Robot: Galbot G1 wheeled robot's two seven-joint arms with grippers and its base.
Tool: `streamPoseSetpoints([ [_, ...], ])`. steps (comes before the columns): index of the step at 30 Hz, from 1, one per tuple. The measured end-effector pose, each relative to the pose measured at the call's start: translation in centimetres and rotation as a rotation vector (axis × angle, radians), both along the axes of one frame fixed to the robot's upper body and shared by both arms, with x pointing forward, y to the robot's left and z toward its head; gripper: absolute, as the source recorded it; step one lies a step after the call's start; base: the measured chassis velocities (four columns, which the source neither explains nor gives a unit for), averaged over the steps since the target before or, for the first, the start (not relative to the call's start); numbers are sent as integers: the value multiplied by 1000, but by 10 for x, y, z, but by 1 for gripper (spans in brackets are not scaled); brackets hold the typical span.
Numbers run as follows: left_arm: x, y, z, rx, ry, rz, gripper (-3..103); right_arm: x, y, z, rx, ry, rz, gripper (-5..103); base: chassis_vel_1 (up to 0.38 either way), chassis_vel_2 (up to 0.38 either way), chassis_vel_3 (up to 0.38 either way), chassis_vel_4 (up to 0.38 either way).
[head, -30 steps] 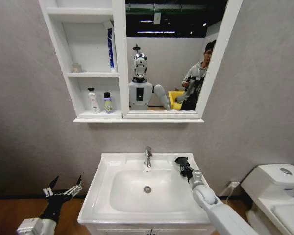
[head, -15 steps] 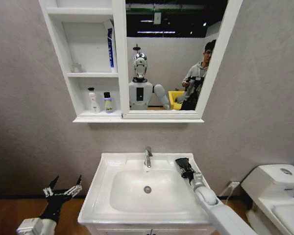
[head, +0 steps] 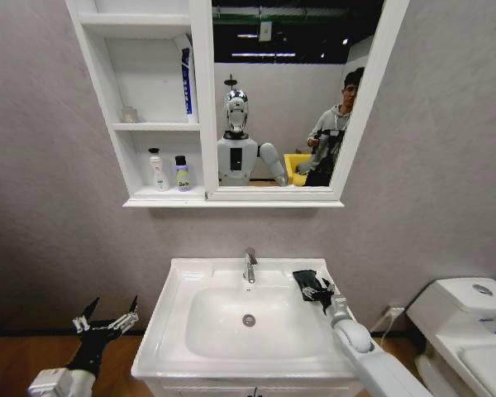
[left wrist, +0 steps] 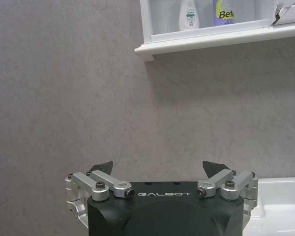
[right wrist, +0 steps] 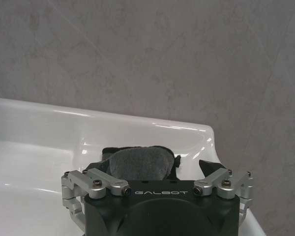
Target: Move facial cleanser and shampoo from washbasin to cabinet, then wipe washbasin with towel.
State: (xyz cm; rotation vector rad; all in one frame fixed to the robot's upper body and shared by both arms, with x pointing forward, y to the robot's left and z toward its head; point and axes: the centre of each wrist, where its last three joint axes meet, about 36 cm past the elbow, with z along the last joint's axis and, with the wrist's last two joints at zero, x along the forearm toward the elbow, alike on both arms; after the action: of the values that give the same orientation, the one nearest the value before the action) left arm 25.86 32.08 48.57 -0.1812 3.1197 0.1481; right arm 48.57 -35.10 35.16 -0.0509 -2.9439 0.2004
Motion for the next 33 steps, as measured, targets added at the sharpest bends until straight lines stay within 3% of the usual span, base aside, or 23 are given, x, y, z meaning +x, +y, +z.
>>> streamPoseSetpoints([
  [4,0,0,0,0,0,0,100,-25,20,22,51,-80,-53,100,0,0,0,0],
  [10,0,0,0,0,0,0,100,-57,31,40,55,-145,-53,100,0,0,0,0],
  [11,0,0,0,0,0,0,100,-79,35,42,57,-162,-62,100,0,0,0,0],
  [20,0,0,0,0,0,0,100,-161,21,49,11,-175,-111,100,0,0,0,0],
  [25,0,0,0,0,0,0,100,-219,40,87,54,-183,-149,100,0,0,0,0],
  [33,0,0,0,0,0,0,100,-253,53,118,70,-179,-165,100,0,0,0,0],
])
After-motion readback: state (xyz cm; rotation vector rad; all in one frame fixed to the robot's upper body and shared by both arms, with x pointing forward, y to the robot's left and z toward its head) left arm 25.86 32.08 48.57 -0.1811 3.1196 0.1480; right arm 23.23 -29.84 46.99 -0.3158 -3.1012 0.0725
